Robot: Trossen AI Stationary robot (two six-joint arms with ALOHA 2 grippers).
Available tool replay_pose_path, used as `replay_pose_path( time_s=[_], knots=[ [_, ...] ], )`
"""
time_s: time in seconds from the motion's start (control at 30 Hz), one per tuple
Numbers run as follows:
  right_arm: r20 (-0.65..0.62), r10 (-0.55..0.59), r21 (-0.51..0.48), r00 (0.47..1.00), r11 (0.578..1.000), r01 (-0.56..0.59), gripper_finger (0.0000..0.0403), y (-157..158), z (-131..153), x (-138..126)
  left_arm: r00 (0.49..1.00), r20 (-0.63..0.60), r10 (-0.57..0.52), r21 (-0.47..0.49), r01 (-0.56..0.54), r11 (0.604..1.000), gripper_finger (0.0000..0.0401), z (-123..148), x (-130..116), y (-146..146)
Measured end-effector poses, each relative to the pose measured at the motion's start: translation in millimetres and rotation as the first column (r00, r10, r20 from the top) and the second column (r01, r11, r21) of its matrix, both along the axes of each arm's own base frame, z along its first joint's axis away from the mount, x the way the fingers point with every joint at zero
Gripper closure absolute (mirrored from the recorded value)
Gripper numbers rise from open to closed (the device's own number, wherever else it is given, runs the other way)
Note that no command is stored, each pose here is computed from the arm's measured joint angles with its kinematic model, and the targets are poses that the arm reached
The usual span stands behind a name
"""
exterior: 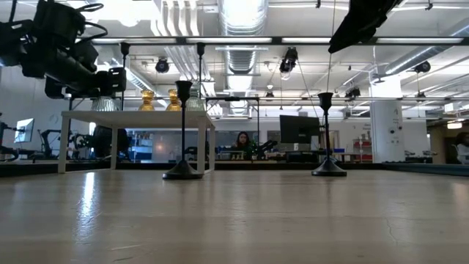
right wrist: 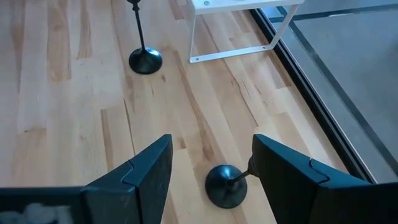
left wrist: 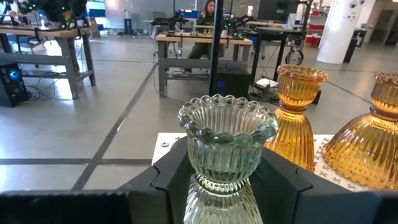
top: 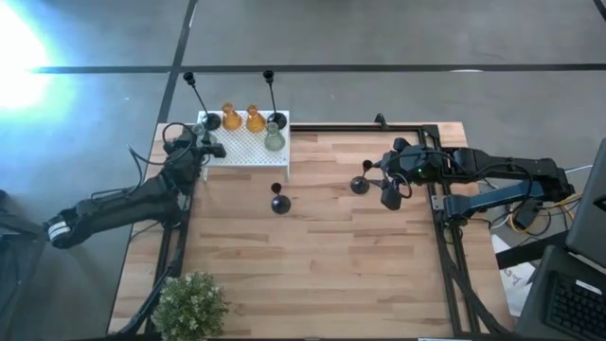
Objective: Pick & Place candle stick holders
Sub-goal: Put the transparent candle holder on the shelf, then put the right small black candle holder on the shelf
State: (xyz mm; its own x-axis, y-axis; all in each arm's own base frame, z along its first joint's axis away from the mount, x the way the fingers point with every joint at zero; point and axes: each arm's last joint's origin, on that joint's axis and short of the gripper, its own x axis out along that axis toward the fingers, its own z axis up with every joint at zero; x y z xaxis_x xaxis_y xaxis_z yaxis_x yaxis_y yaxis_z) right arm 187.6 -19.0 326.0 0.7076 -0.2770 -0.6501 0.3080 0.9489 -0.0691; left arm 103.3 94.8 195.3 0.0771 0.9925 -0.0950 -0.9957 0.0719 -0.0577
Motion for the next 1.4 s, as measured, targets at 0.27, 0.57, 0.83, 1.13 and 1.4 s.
replay_pose_path(
  time_s=[0.27, 0.57, 0.83, 1.13, 1.4],
  knots=[
    [0.0, 0.003, 0.003, 1.0, 1.0, -0.003, 0.0188, 0, 0, 0, 1.0, -0.017, 0.004, -0.014, -0.004, 1.0, 0.0219, -2, -1, 0],
    [0.0, 0.003, 0.003, 1.0, 1.0, -0.003, 0.0188, 0, 0, 0, 1.0, -0.019, 0.006, -0.006, -0.006, 1.0, 0.0137, 2, -1, 0],
    [-0.017, -0.001, 0.009, 1.0, 1.0, 0.001, 0.0188, 0, -1, -1, 1.0, -0.006, -0.008, 0.018, 0.009, 1.0, 0.0135, 16, -4, -3],
    [-0.038, -0.022, 0.032, 0.999, 0.999, 0.023, 0.0188, 0, -3, -3, 0.999, -0.039, -0.013, 0.015, 0.013, 1.0, 0.0137, 50, -20, -15],
    [-0.037, -0.02, 0.03, 0.999, 0.999, 0.022, 0.0188, 0, -3, -3, 0.986, 0.051, -0.159, 0.061, 0.156, 0.986, 0.0137, 113, -47, -37]
  ],
)
